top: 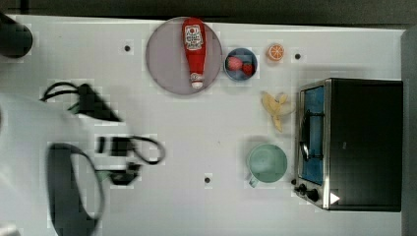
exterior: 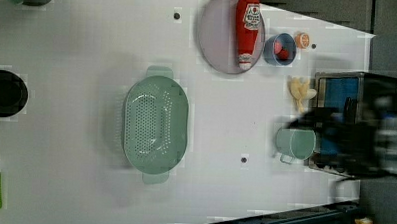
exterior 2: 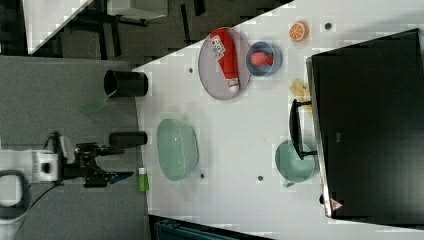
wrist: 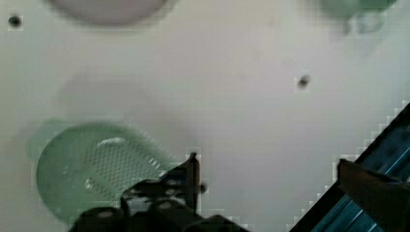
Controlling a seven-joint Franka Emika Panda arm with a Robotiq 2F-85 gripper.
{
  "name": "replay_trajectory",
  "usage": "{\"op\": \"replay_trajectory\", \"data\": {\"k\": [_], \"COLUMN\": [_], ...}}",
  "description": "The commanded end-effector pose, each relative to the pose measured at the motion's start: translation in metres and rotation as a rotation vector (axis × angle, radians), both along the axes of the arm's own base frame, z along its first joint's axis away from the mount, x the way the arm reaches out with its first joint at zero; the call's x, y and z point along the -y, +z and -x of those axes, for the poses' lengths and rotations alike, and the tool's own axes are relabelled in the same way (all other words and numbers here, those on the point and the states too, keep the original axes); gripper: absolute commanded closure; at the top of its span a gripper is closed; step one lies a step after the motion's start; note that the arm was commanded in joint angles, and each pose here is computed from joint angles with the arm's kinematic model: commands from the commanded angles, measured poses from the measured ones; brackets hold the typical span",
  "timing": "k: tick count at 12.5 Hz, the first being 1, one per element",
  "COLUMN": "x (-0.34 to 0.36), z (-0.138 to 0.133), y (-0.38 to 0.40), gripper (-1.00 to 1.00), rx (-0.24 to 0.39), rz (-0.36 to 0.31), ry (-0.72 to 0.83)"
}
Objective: Drag strainer left to right.
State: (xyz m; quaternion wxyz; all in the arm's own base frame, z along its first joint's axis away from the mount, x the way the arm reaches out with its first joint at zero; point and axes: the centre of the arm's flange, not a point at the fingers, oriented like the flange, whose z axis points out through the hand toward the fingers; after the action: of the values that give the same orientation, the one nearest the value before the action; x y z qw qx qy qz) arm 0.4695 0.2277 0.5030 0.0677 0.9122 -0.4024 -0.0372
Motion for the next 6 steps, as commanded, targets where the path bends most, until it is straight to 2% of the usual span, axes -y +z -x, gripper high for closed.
{"op": "replay_trajectory", "data": {"k": [1, 4, 6], "x": [-0.06, -0.102, -0.111], "z": [0.013, 0.016, 0.017], "y": [-0.007, -0.07, -0.118], "gripper": [-1.0, -1.0, -1.0], "rx": [0.084, 0.068, 0.034], "rz": [-0.009, -0.027, -0.024], "ry": [-0.282, -0.491, -0.533]}}
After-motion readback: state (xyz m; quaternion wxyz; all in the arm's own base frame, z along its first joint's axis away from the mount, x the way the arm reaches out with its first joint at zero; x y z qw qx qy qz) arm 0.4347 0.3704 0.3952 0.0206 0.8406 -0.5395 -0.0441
